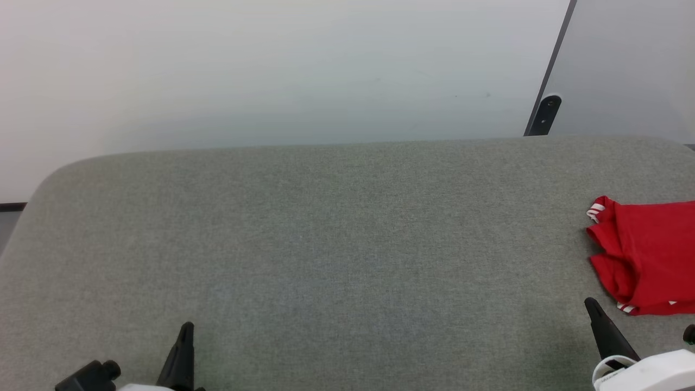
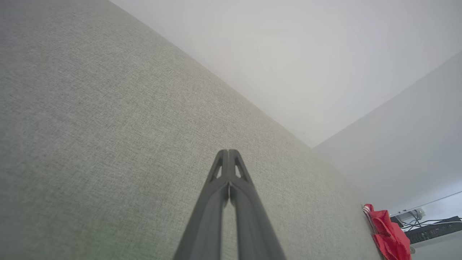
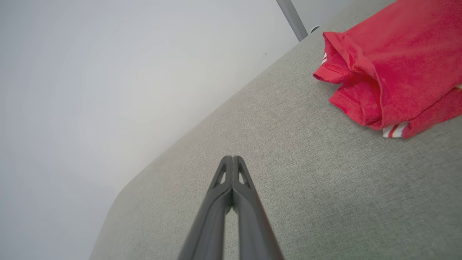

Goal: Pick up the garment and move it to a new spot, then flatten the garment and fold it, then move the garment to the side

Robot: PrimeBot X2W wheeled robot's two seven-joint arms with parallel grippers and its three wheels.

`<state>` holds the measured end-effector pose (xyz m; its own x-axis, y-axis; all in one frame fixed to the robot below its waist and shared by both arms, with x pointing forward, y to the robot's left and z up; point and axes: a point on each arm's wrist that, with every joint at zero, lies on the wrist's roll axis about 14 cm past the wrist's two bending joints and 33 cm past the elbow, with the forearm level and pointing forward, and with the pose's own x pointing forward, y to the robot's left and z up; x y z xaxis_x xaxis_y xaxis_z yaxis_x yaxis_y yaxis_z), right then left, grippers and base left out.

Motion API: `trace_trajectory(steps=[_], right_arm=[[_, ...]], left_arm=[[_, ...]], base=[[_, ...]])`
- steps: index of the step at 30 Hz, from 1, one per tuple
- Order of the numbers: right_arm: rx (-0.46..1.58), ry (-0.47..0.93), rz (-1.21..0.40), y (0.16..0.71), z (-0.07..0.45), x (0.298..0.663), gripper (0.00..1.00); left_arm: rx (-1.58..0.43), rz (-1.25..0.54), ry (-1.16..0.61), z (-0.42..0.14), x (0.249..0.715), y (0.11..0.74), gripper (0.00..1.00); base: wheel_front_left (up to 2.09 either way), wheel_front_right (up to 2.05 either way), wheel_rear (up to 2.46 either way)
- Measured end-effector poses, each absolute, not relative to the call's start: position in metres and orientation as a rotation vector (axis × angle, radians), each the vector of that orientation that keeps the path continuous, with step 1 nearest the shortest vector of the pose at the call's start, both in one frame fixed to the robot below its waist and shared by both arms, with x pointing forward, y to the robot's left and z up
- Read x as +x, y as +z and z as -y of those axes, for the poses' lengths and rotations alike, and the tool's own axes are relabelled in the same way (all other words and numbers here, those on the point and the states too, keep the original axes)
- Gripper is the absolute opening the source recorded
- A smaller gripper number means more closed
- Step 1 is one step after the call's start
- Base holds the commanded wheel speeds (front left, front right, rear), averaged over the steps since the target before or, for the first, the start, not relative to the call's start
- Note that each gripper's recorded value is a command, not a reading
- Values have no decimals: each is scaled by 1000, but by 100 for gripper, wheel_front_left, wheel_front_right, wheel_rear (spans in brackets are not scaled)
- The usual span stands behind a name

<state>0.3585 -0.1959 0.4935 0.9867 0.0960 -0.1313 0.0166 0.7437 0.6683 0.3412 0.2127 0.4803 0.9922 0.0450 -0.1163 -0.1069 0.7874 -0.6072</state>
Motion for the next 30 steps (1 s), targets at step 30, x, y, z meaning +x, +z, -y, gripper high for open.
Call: trace_trajectory(steps=[30], right_arm=[[1082,34,-100,500,195,371,0]], left_arm=[[-1039,-89,79,-208,360,485,0]], base=[[0,0,0]])
